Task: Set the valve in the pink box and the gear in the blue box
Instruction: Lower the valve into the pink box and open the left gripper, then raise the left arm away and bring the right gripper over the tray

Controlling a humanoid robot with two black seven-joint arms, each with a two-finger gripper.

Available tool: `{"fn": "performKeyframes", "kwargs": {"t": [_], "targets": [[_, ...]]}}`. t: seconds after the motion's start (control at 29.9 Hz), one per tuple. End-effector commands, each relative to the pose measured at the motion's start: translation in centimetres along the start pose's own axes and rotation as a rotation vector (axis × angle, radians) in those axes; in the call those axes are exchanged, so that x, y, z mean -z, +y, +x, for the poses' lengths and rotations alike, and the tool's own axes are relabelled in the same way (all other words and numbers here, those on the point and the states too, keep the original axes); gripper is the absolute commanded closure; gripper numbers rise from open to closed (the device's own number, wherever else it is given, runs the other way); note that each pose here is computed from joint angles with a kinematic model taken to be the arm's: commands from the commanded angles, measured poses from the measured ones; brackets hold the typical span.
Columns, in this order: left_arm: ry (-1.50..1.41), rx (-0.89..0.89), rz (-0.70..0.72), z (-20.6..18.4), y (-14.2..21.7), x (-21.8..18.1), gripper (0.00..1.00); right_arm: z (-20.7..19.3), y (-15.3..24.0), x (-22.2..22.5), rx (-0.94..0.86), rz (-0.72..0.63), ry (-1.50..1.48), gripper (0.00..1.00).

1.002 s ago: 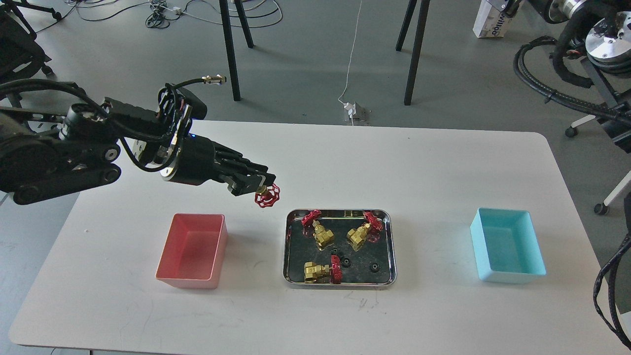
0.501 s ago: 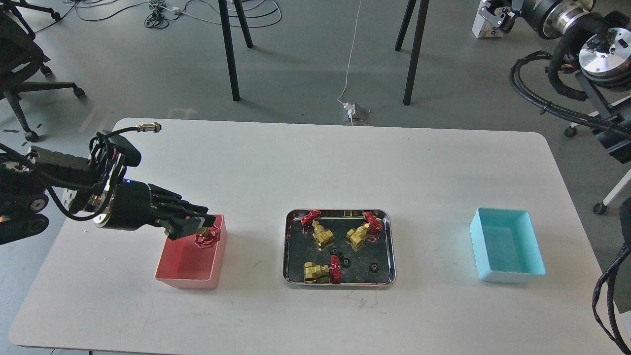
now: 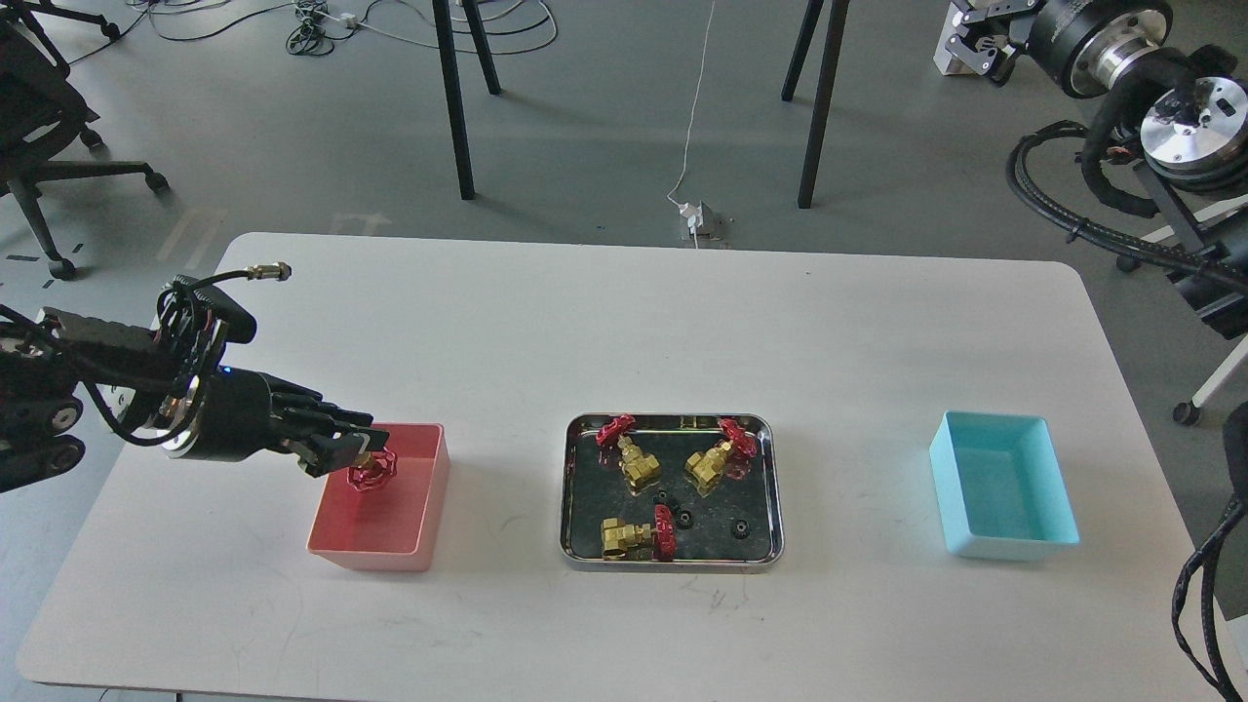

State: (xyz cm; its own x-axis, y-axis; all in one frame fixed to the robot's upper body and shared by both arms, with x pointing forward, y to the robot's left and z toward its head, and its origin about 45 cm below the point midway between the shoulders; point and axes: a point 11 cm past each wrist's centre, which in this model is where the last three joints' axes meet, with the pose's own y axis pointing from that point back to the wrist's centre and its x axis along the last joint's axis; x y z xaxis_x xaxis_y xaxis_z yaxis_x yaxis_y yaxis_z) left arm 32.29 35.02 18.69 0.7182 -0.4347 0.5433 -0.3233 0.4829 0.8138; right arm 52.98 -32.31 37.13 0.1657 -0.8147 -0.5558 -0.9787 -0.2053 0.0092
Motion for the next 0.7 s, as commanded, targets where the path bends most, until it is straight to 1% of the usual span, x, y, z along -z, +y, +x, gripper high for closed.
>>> {"fn": "performKeyframes", "kwargs": {"t": [0.0, 0.3, 0.43, 0.57, 0.67], "targets": [[0.001, 0.013, -0.012, -0.5, -1.0, -0.3, 0.76, 0.5, 0.2, -0.3, -0.009, -0.005, -0.002, 0.00], [-0.001, 0.041, -0.021, -1.5, -3.5, -0.3, 0.76, 1.1, 0.4, -0.6, -0.020, -0.011, -0.004, 0.00], [0.011, 0.045, -0.020, -2.0, -3.8, -0.2, 0.75, 1.3, 0.5, -0.6, -0.025, -0.011, -0.003, 0.01], [0.008, 0.049, -0.013, -2.1, -3.9, 0.0, 0.73, 1.4, 0.6, -0.6, -0.025, -0.011, -0.002, 0.01], [0.010, 0.051, -0.013, -2.1, -3.9, 0.0, 0.68, 1.6, 0.7, -0.7, -0.030, -0.013, -0.002, 0.00]]}}
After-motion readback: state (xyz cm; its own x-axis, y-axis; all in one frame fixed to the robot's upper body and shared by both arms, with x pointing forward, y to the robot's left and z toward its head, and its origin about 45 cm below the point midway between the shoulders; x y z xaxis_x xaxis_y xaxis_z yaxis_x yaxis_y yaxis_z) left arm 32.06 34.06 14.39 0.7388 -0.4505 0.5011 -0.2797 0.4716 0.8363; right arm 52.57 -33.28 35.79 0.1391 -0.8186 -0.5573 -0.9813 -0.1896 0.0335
